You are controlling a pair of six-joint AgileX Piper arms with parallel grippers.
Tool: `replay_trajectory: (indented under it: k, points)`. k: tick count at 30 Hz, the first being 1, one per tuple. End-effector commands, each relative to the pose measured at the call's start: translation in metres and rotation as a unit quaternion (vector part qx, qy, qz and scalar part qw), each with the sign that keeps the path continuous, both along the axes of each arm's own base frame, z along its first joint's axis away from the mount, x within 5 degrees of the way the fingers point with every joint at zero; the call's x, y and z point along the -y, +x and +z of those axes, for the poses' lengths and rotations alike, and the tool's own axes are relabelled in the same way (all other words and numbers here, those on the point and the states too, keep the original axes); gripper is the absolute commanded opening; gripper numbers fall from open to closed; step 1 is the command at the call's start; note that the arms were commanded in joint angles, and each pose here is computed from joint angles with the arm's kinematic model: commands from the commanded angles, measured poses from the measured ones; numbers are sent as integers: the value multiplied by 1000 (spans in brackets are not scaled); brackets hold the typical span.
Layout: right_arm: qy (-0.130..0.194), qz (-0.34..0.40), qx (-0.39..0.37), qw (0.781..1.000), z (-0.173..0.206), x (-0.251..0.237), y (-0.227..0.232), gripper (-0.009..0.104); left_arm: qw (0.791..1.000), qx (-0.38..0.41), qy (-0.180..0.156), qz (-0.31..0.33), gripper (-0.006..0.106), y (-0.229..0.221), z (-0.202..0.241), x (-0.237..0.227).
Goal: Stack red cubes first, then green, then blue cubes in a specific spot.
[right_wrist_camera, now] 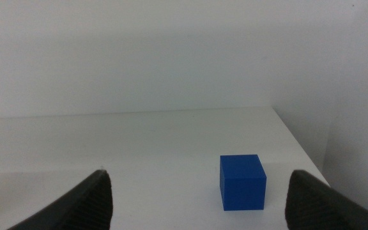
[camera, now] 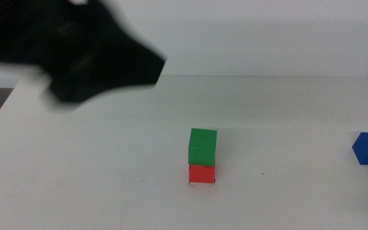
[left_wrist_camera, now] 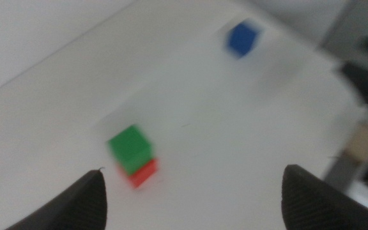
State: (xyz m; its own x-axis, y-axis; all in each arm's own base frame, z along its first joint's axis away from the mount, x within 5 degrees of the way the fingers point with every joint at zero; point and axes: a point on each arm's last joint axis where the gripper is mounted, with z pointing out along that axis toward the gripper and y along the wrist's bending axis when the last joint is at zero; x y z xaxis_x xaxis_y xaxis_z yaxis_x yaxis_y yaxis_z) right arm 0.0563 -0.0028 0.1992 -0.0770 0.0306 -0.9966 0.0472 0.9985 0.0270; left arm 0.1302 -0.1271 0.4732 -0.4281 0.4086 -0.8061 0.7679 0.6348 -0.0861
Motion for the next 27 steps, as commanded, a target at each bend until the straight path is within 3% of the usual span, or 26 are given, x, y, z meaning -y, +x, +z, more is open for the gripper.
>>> replay_trajectory:
  k: [1, 11, 20, 22, 23, 27]
  points:
    - [-6, -1, 4, 1000, 0, 0, 0, 93, 999, 23, -44, -16, 93, -22, -7, -12]
    - [-6, -1, 4, 1000, 0, 0, 0, 93, 996, 42, -73, -2, 93, -37, -16, -25]
    - [-8, 0, 22, 1000, 3, 0, 0, 93, 996, 45, -76, -1, 93, -37, -16, -25]
    - [62, -1, 33, 998, 4, 0, 0, 93, 996, 45, -76, -1, 93, -37, -16, -25]
    - [78, -2, 33, 996, 4, 0, 0, 93, 996, 45, -76, -1, 93, -37, -16, -25]
    - [90, -4, 11, 996, 50, 0, 8, 93, 996, 45, -76, -1, 93, -37, -16, -25]
